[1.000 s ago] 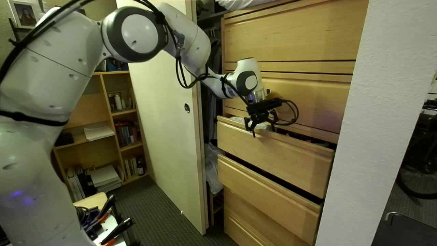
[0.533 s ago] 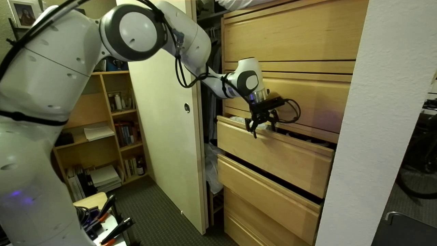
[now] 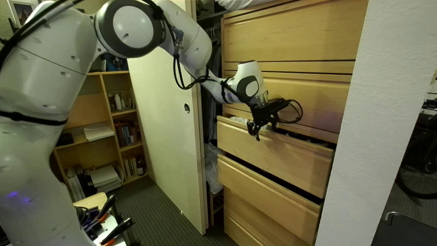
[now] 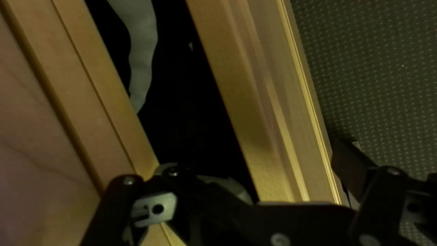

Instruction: Open the middle drawer of the cabinet.

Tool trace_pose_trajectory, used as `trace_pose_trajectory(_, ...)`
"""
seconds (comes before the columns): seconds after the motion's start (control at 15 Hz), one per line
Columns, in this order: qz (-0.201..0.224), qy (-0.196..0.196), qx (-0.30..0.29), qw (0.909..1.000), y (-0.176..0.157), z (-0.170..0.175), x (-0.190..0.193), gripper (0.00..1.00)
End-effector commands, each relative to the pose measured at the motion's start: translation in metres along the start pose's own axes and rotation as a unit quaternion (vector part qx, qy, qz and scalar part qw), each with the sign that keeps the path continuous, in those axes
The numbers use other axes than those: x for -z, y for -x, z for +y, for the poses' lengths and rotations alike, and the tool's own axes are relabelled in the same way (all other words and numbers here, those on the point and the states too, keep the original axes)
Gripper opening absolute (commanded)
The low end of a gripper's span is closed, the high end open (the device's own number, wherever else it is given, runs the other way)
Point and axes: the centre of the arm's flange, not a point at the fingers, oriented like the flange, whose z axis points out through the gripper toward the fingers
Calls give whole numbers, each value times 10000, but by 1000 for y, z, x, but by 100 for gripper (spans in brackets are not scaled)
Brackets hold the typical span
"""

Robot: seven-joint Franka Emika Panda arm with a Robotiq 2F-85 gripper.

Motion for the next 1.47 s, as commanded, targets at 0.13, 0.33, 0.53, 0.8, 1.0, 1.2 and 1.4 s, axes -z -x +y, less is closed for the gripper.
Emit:
trace_pose_trajectory(0.13,452,-54,772,9960,1,-17,-19,100)
trace_pose_trajectory(0.33,601,-164,1206,9907,-8,-32,-30,100)
trace_pose_trajectory(0.53,654,-239,1394,9878,-8,-37,-23,100)
trace_pose_trajectory(0.8,476,-239,1200,9913,4,-41,-13,100)
trace_pose_trajectory(1.0,302,-191,750,9965,18,-37,-3,100)
trace_pose_trajectory(1.2,56,-111,334,9994,34,-32,6,100)
trace_pose_trajectory(1.4,-184,-55,43,9998,49,-29,16,100)
